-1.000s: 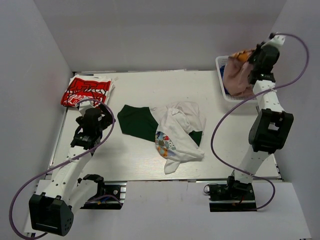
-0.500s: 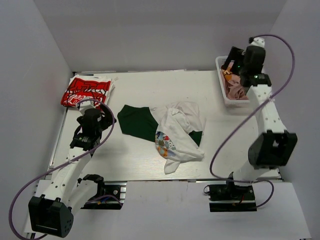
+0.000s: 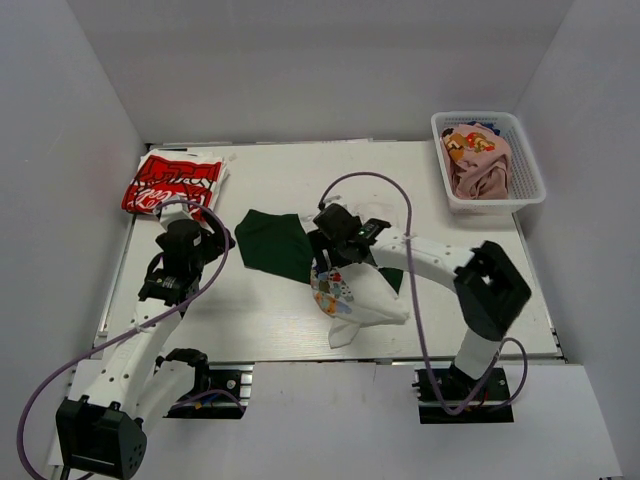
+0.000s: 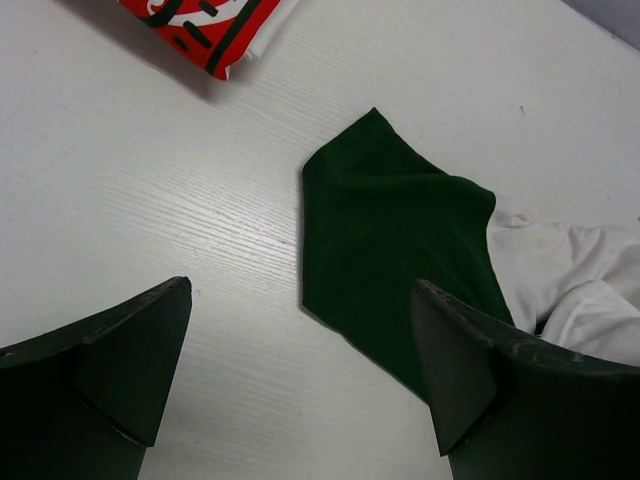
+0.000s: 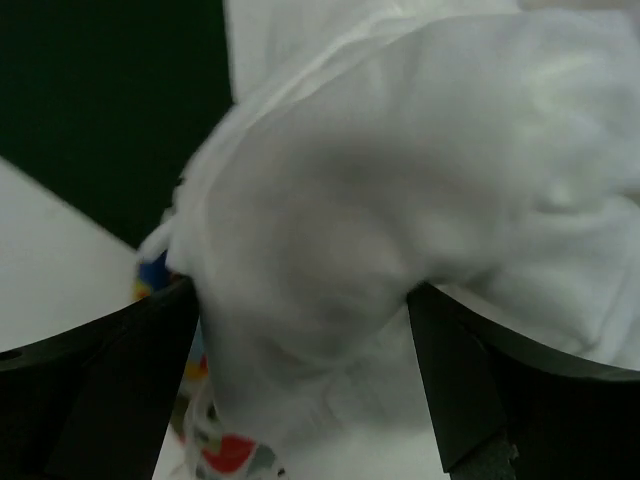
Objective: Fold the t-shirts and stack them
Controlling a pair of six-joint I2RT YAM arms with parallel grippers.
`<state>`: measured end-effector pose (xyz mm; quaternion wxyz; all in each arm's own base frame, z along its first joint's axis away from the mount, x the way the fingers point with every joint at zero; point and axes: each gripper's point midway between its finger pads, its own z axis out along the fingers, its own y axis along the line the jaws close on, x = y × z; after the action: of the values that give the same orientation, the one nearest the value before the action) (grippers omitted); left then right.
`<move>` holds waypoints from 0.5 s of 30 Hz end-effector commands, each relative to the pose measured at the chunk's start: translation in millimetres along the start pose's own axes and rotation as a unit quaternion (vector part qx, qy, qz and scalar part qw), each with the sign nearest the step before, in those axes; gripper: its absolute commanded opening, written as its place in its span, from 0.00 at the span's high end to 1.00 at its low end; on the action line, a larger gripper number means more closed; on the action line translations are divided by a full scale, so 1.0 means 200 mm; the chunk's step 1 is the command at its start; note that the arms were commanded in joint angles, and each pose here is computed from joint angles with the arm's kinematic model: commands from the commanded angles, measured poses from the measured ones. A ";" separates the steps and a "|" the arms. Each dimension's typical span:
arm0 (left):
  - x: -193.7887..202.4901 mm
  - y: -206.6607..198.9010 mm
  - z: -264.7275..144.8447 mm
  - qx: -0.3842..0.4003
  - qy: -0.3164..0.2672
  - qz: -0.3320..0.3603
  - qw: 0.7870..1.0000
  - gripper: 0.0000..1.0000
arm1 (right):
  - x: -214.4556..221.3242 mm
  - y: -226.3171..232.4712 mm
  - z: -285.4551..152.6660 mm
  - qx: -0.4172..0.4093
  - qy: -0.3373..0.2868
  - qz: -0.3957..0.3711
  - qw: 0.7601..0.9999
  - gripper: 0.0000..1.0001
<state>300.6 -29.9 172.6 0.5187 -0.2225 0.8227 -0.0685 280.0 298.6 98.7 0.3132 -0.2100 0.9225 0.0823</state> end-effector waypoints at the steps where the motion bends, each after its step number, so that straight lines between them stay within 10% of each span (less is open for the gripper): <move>1: 0.00 0.01 -0.02 -0.002 0.002 -0.006 1.000 0.00 | 0.05 -0.15 0.08 0.099 0.025 0.040 0.994 0.11; 6: -0.02 0.00 -0.03 0.002 -0.006 -0.008 1.000 0.00 | -0.11 -0.23 0.03 0.166 -0.018 0.055 0.984 0.94; 15: -0.01 0.01 -0.03 -0.001 -0.009 -0.009 1.000 0.00 | -0.90 -0.41 -0.85 0.103 -0.353 0.128 0.921 1.00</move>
<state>297.5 -29.4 173.0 0.5175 -0.2258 0.8224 -0.0696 324.4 261.6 204.7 0.4632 -0.0994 0.8794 0.0481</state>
